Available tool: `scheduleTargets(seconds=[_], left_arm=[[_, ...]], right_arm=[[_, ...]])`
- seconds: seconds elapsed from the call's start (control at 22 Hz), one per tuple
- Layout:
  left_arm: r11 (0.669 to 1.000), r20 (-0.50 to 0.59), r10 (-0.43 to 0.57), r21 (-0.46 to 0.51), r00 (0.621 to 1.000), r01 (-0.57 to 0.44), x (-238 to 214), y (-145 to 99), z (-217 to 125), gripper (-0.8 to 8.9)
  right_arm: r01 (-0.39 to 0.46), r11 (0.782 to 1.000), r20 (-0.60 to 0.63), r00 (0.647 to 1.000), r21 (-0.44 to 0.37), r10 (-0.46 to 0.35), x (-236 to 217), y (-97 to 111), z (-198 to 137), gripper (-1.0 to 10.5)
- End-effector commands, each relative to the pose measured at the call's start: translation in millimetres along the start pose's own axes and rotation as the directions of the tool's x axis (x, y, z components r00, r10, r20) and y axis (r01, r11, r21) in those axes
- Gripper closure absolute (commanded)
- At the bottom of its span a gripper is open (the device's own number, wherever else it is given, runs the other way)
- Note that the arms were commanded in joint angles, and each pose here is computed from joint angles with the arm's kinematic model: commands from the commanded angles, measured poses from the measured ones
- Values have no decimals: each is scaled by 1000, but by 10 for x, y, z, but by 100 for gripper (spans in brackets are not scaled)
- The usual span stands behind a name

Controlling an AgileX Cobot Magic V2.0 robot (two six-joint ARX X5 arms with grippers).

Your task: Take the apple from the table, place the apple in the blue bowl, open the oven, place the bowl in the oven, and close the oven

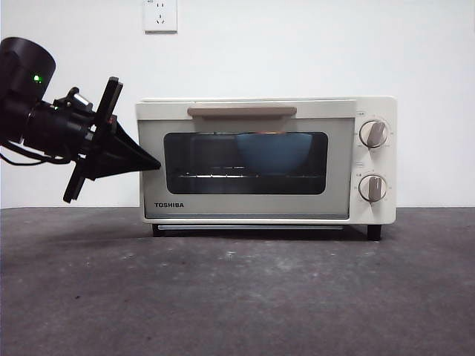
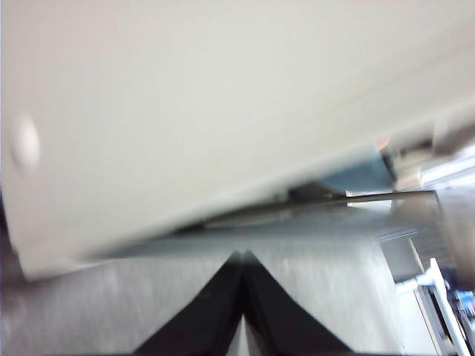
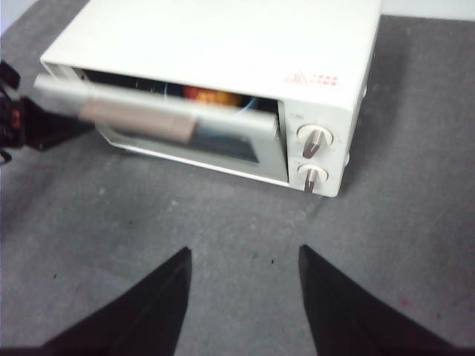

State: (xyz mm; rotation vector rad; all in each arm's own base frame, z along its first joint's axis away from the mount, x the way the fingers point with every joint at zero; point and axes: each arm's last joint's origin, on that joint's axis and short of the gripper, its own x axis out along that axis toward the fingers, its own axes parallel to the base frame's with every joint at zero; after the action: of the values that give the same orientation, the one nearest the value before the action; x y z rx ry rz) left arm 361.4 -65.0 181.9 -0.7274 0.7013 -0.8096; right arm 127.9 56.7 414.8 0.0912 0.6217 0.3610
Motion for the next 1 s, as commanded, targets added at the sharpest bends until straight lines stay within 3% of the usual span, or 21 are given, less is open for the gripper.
scheduleTargets(seconds=[0.05,0.32,0.5,0.73,1.0], left_arm=[[1000,21,-9,9,1000,9,25,-33,97,807],[998,38,-8,59,999,6,-93,-264,161,806],[987,45,47,149,998,-53,-246,-574,152,806],[943,73,157,287,985,-171,-516,-1042,59,806],[855,143,249,432,958,-287,-841,-1599,-151,806]], right_arm=[[-10,1000,9,1000,-16,10,-33,16,30,717],[-56,998,1,998,-39,56,-3,24,8,717],[-75,996,36,996,-46,76,91,10,-66,718],[-154,986,91,983,-60,159,373,-34,-327,721],[-174,982,149,972,-73,183,751,-119,-690,768]])
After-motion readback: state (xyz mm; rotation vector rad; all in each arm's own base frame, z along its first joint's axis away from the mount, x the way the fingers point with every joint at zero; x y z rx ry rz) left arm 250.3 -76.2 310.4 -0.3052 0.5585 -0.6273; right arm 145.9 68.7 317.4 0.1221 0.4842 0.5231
